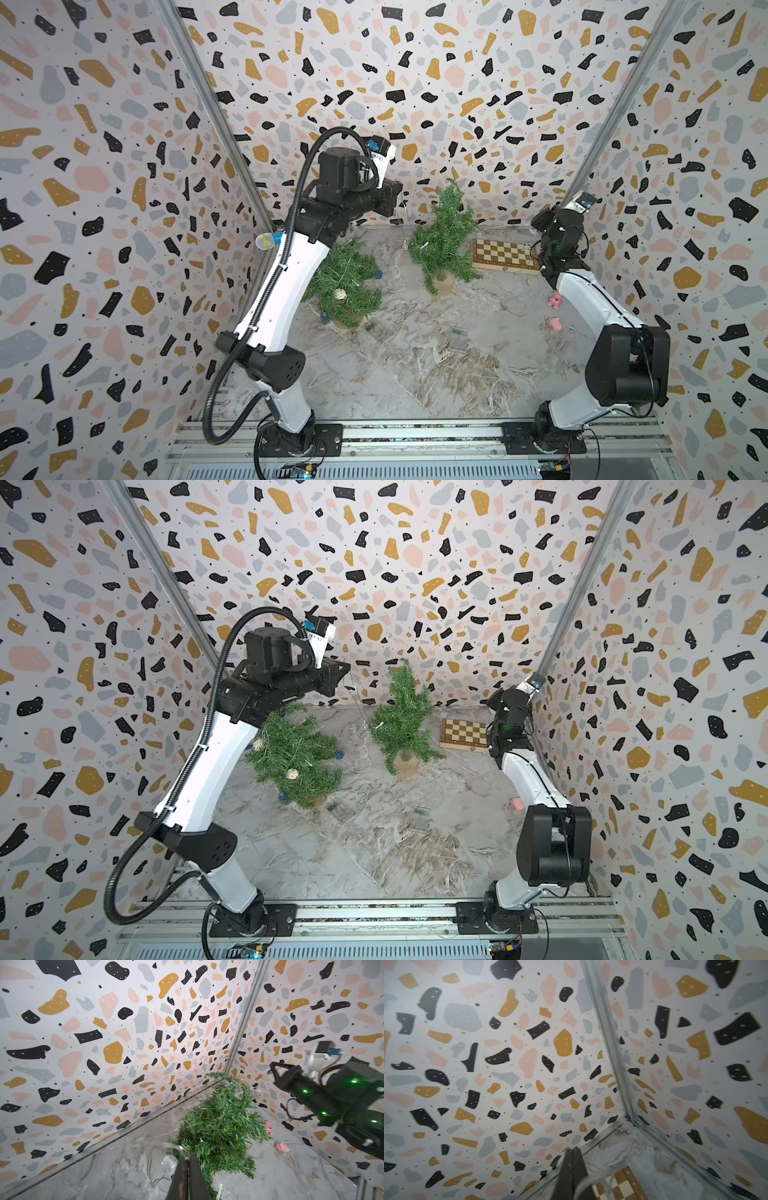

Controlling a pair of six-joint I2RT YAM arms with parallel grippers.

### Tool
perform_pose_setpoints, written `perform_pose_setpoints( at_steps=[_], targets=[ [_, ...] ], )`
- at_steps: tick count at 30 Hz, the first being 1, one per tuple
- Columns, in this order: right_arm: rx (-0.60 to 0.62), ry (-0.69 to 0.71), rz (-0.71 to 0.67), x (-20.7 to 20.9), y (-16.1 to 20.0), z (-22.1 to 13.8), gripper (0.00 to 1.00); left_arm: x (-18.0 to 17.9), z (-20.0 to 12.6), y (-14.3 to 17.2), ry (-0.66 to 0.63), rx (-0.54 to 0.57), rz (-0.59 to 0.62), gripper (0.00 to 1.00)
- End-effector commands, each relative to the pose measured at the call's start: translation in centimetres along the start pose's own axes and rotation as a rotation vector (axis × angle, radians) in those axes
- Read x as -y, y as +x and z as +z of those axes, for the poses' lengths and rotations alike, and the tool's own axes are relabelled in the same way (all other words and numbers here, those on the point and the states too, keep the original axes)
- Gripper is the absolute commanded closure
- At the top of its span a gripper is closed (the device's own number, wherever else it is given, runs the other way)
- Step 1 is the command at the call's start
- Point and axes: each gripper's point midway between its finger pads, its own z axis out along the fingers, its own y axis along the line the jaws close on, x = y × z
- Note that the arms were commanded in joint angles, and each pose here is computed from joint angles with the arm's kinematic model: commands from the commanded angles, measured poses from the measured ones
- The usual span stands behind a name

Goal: Wrap string light around the christmas tree
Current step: Wrap the light string around the Christmas tree.

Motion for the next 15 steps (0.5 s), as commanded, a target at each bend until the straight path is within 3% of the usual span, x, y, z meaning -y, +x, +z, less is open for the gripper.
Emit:
perform_pose_setpoints(
  at_steps=[1, 7, 11, 15],
  targets=[
    [0.053, 0.207, 0.069, 6.4, -2.3, -2.2, 1.0, 0.3, 0.2, -2.3, -0.015, 0.078, 0.07, 1.0],
    [0.071, 0.417, 0.162, 13.8, -0.8, -5.6, 1.0, 1.5, 3.7, -2.2, 0.068, 0.107, 0.103, 1.0],
    [0.063, 0.496, 0.232, 16.1, 0.3, -7.7, 1.0, 2.7, 5.8, -1.9, 0.171, 0.127, 0.095, 1.0],
    [0.032, 0.521, 0.248, 17.1, 1.8, -10.0, 1.0, 2.1, 9.1, 0.7, 0.183, 0.039, 0.036, 1.0]
  ],
)
